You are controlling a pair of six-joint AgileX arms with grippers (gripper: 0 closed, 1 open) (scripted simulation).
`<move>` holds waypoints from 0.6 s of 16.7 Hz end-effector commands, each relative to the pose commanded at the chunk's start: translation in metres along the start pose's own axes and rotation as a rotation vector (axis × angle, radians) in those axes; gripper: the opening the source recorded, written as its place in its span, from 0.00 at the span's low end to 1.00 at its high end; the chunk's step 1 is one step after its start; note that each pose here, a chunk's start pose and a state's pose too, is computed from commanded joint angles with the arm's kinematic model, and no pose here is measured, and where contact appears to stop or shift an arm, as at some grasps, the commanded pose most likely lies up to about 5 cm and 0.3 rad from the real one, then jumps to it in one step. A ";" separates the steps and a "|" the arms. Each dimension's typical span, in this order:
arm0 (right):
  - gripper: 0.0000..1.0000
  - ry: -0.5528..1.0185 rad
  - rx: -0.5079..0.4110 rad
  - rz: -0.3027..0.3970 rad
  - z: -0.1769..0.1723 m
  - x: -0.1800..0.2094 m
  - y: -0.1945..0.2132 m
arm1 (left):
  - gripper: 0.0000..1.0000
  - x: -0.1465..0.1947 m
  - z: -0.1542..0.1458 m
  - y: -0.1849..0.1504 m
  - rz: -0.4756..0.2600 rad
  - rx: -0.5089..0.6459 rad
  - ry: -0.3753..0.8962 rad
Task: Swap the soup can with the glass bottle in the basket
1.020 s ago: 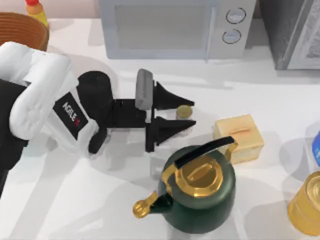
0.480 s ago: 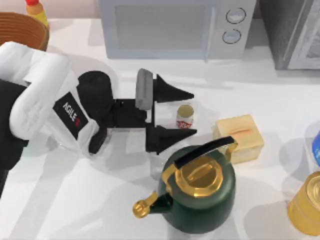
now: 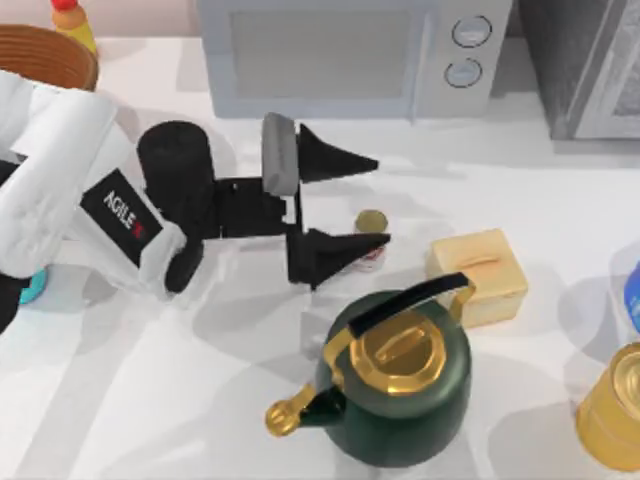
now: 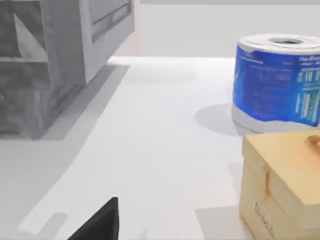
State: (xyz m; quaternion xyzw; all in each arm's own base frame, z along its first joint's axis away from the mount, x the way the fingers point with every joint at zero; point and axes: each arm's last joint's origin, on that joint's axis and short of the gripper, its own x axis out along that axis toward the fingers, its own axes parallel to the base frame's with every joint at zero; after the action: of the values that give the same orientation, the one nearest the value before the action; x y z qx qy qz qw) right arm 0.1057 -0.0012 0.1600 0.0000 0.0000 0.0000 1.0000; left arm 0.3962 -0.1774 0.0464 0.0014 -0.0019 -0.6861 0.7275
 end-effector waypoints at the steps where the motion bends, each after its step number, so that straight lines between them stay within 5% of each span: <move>1: 1.00 0.000 0.000 0.000 0.000 0.000 0.000 | 1.00 -0.004 0.014 0.000 0.034 0.001 0.000; 6: 1.00 0.000 0.000 0.000 0.000 0.000 0.000 | 1.00 -0.042 0.114 -0.024 0.278 0.015 -0.009; 10: 1.00 0.000 0.000 0.000 0.000 0.000 0.000 | 1.00 -0.090 0.192 -0.085 0.540 0.038 -0.028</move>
State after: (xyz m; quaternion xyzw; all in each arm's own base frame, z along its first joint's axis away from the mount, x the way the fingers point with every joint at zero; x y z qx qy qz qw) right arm 0.1057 -0.0012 0.1600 0.0000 0.0000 0.0000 1.0000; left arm 0.3052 -0.0927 0.2379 0.0050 -0.0251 -0.4669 0.8839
